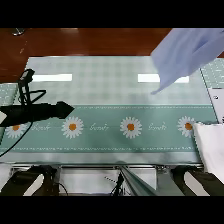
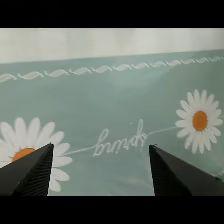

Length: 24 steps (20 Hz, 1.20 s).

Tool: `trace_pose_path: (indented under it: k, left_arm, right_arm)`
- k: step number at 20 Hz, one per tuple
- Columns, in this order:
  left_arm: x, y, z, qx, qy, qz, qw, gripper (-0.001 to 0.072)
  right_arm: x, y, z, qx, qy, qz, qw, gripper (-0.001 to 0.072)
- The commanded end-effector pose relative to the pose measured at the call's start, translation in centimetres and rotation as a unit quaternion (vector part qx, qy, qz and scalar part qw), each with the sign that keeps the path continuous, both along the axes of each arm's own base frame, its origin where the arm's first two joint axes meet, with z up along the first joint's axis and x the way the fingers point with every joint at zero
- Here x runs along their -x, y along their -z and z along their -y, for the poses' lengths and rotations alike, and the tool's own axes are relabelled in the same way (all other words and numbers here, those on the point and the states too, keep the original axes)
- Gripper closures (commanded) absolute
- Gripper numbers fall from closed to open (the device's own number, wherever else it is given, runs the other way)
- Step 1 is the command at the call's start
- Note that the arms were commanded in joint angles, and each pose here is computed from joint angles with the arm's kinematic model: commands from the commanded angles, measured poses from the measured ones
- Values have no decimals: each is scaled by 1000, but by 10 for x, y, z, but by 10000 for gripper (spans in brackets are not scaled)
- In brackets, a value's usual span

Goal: Fold the shirts.

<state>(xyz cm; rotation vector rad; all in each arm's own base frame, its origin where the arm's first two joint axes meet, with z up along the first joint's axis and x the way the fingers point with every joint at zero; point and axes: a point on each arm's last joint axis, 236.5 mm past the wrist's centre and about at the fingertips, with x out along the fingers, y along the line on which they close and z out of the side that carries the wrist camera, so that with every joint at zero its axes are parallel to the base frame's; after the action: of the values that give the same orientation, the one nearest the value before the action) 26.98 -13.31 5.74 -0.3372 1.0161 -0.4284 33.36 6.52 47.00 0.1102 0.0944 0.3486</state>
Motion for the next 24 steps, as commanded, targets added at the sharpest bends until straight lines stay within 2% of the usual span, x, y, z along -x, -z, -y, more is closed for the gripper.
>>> trace_pose_path:
  k: [1, 3, 7, 11, 14, 15, 16, 17, 19, 21, 23, 24]
  left_arm:
    - [12, 5, 18, 17, 21, -2, 1000, 5]
    - [11, 3, 26, 19, 30, 8, 999, 4]
    - [3, 0, 27, 20, 23, 24, 999, 5]
    - [4, 4, 26, 15, 25, 19, 999, 4]
    - [2, 18, 4, -49, 26, 21, 998, 4]
    - [2, 23, -4, -66, 22, 15, 997, 4]
    - [3, 25, -7, -75, 21, 13, 997, 4]
    - [4, 26, -8, -76, 23, 10, 997, 4]
    - [10, 26, -2, -65, 27, -3, 998, 4]
    - [26, 27, 10, -36, 41, -37, 998, 4]
    - [48, 32, 16, -27, 64, -82, 994, 4]
    - [57, 35, 16, -30, 73, -98, 992, 4]
  right_arm:
    - [39, 21, -53, 20, -100, -48, 994, 685]
    - [46, 74, -84, 29, -163, -136, 977, 685]
    - [59, 204, -167, 17, -271, -292, 917, 685]
    - [79, 334, -244, -13, -291, -408, 866, 685]
    - [93, 382, -281, -4, -304, -458, 836, 680]
    - [96, 390, -288, -12, -306, -474, 825, 538]
    - [99, 395, -291, -17, -310, -487, 816, 227]
    - [99, 397, -287, -8, -315, -488, 814, 85]
    - [87, 390, -258, 3, -302, -489, 819, 85]
    - [57, 377, -195, 19, -242, -478, 844, 85]
    - [33, 375, -95, 46, -117, -483, 866, 85]
    - [33, 377, -44, 50, -48, -493, 867, 85]
